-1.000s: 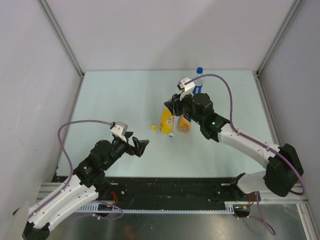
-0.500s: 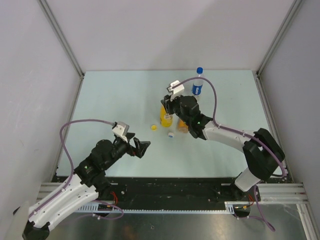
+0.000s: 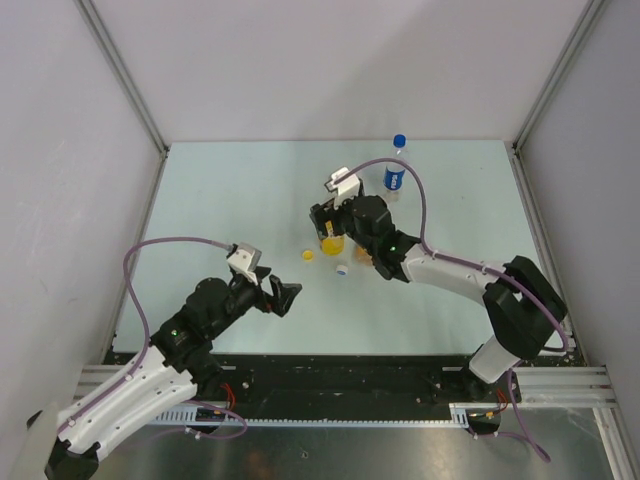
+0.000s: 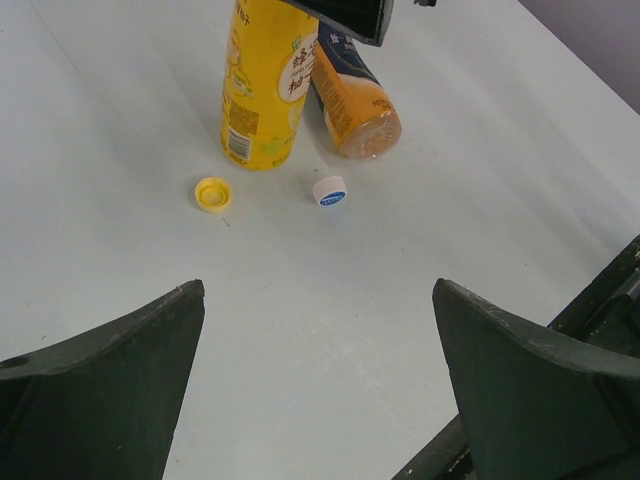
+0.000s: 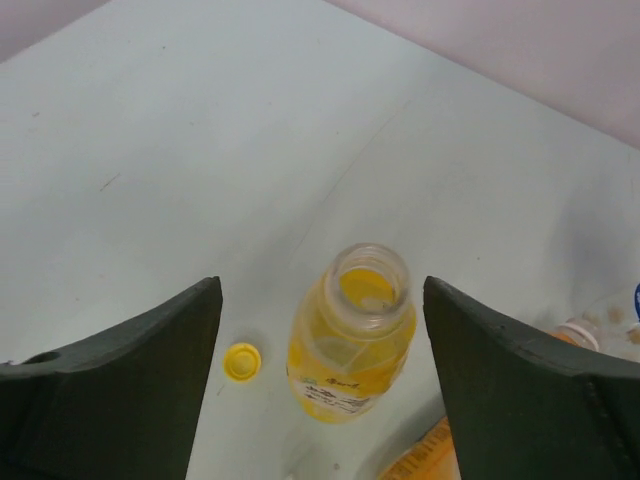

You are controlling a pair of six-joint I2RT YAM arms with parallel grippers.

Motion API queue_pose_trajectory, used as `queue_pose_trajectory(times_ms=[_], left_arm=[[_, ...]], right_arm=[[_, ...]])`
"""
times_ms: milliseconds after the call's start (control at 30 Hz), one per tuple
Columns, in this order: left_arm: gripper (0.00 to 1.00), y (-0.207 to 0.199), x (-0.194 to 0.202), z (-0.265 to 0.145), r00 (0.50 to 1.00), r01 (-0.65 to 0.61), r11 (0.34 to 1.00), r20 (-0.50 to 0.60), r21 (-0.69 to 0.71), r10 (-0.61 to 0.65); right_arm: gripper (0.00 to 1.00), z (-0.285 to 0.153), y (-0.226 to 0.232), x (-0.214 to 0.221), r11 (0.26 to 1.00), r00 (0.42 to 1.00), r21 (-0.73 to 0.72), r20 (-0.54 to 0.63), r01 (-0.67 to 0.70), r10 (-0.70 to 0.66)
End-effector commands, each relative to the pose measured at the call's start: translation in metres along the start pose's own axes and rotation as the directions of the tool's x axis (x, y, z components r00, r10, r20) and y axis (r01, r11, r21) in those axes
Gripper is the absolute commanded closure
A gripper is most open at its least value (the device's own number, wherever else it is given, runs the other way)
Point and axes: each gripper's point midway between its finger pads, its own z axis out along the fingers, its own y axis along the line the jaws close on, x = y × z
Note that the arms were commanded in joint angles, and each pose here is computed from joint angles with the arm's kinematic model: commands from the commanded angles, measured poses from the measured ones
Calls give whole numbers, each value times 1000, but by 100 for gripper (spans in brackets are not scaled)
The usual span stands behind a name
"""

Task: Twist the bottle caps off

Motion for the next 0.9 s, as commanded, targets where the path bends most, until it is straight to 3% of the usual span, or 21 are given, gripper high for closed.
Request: queue_pose_trajectory(times_ms=[0, 100, 367, 600, 867], left_arm=[[1, -5, -7, 0, 1000, 3, 1000, 14, 19, -4], [1, -5, -4, 1, 1000, 2, 1000, 1, 19, -2], [1, -6, 3, 7, 999, -4, 1000, -43, 21, 4], [1, -3, 2, 8, 999, -11, 1000, -43, 5, 11], [1, -4, 3, 13, 997, -26, 1000, -67, 8, 27]], right_arm=[[8, -22, 3, -63, 998, 991, -31, 120, -54, 57], [2, -38, 4, -83, 994, 985, -57, 146, -88, 95], [1, -82, -15, -111, 970, 964, -119, 135, -214, 229], [1, -105, -64, -106, 954, 949, -14, 100, -299, 298], [1, -94, -115, -106, 928, 925, 88, 156, -362, 346]])
